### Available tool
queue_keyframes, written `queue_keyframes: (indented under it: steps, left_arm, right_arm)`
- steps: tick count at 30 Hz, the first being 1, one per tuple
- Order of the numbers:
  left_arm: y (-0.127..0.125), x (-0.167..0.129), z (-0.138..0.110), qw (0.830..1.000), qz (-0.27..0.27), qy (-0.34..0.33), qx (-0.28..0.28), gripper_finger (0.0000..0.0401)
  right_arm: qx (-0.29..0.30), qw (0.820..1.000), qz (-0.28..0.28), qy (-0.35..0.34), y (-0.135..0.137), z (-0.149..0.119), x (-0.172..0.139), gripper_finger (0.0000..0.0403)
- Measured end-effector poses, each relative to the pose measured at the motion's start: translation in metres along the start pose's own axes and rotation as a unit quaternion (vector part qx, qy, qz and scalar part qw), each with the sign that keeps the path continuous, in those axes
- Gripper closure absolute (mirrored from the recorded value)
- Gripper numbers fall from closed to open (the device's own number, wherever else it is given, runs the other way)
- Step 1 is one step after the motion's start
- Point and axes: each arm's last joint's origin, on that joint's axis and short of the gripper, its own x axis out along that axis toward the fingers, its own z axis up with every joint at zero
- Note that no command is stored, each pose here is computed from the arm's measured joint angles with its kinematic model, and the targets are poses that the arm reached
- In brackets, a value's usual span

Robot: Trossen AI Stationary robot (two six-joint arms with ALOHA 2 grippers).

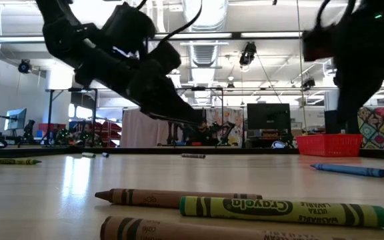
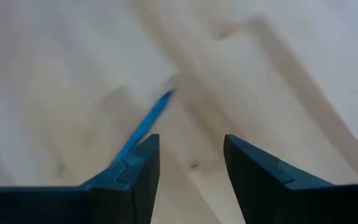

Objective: Sort crayons
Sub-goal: Put the green crayon into the green bin

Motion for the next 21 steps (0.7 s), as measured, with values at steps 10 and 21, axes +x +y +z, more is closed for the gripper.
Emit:
queue_keyframes:
  steps: [10,21]
  left_arm:
    - [-0.034,0.06,0.006,0.994,-0.034,0.1,0.024,0.0283]
    - [-0.064,0.091,0.017,0.985,-0.049,0.159,0.042,0.0283]
  right_arm:
    - [-0.215,0.974,0.057,0.03,0.042,-0.04,0.019,0.0265]
    - [-0.268,0.957,0.076,0.082,0.056,-0.051,0.053,0.0284]
